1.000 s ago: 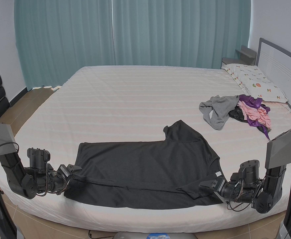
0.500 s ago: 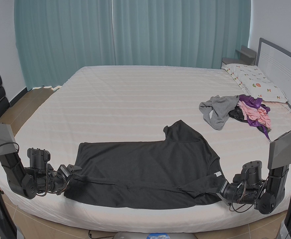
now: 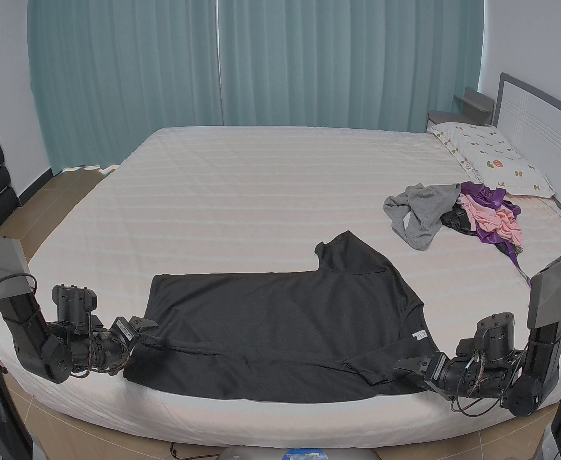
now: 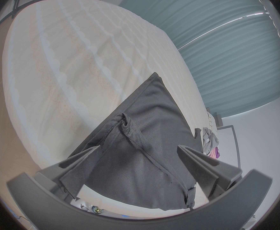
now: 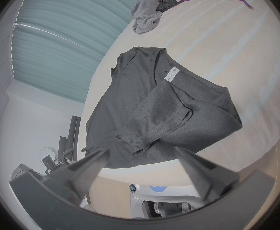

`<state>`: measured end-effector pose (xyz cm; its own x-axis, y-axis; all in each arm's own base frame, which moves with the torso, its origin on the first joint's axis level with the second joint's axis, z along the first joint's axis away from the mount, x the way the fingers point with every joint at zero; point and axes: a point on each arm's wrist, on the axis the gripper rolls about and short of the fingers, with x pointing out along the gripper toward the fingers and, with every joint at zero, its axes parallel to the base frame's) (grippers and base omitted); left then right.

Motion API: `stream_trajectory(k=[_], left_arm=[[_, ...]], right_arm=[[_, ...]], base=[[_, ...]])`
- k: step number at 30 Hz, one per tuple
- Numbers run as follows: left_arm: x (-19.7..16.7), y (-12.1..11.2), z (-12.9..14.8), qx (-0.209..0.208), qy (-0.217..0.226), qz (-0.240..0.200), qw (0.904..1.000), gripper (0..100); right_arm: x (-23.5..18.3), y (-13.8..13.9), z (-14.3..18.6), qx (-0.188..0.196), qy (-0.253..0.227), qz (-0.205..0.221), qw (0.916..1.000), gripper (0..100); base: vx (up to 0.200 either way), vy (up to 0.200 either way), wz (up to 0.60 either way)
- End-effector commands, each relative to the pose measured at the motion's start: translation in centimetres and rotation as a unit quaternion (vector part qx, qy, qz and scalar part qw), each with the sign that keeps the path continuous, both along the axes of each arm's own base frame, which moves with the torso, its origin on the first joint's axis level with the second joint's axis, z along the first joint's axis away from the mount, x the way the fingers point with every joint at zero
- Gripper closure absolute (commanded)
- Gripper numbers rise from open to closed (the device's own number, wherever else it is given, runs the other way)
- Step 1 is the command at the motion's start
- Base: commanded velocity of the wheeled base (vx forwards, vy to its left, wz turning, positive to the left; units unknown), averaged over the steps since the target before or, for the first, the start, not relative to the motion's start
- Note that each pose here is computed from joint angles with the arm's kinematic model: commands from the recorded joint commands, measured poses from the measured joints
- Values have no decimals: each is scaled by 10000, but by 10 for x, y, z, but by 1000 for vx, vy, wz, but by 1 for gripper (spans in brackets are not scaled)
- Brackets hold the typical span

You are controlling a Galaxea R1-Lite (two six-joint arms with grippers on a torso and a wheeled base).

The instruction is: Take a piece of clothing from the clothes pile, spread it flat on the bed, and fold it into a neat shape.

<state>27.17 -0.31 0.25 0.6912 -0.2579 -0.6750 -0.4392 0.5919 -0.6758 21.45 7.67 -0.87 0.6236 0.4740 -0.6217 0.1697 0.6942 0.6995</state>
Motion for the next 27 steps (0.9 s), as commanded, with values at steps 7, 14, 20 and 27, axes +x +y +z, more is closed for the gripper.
stream_trajectory(k=[7, 14, 20, 27], left_arm=[[0, 0, 0, 1, 3, 0, 10000, 0], [1, 0, 0, 1, -5, 0, 10000, 0], [0, 0, 0, -5, 5, 5, 10000, 0], [0, 0, 0, 1, 3, 0, 10000, 0]], right_arm=[[25, -26, 15, 43, -590, -534, 9968, 0], [47, -42, 12, 273, -730, -607, 9951, 0], [56, -41, 0, 69, -756, -407, 9963, 0], [56, -38, -20, -27, -511, -232, 9984, 0]], base=[[0, 0, 0], [0, 0, 0], [0, 0, 0], [0, 0, 0]])
